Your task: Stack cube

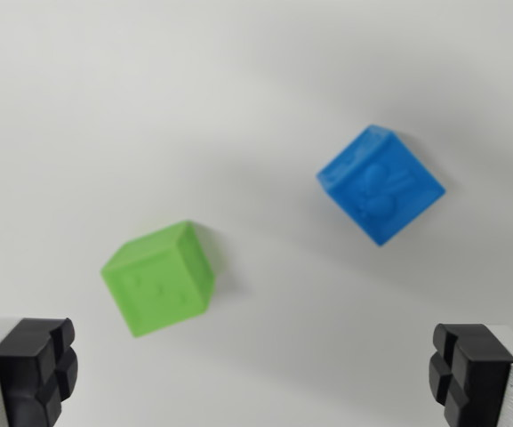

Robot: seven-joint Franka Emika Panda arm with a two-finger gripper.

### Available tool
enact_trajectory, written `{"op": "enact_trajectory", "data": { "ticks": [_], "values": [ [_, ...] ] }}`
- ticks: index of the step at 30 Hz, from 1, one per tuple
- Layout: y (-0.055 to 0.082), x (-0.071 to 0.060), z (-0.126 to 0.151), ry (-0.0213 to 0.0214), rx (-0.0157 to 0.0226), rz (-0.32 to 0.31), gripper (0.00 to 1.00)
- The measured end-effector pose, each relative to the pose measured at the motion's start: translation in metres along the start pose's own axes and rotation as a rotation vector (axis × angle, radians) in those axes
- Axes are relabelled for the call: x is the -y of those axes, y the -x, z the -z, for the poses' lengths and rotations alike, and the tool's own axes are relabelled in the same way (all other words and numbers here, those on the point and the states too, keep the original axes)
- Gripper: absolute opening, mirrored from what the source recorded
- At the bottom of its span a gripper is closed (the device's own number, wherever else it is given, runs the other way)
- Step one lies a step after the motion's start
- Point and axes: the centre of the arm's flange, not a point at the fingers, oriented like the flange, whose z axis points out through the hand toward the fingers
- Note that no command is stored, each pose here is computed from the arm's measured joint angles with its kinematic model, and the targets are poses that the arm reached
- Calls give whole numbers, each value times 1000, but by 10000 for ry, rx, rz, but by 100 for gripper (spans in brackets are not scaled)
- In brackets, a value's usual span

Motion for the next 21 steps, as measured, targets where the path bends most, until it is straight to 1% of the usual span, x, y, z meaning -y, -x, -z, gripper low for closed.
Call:
{"op": "enact_trajectory", "data": {
  "ticks": [4,5,9,10,12,16,17,18,20,21],
  "values": [
    [10,-1,-11,8,18,446,100],
    [14,-1,-15,15,33,567,100],
    [25,-2,-27,25,55,1064,100],
    [28,-2,-30,31,68,1190,100],
    [33,-2,-35,30,68,1382,100],
    [44,-3,-47,40,92,1860,100],
    [47,-3,-50,40,92,1995,100],
    [51,-4,-53,45,105,2120,100],
    [57,-4,-59,45,106,2376,100],
    [60,-4,-62,47,112,2504,100]
  ]
}}
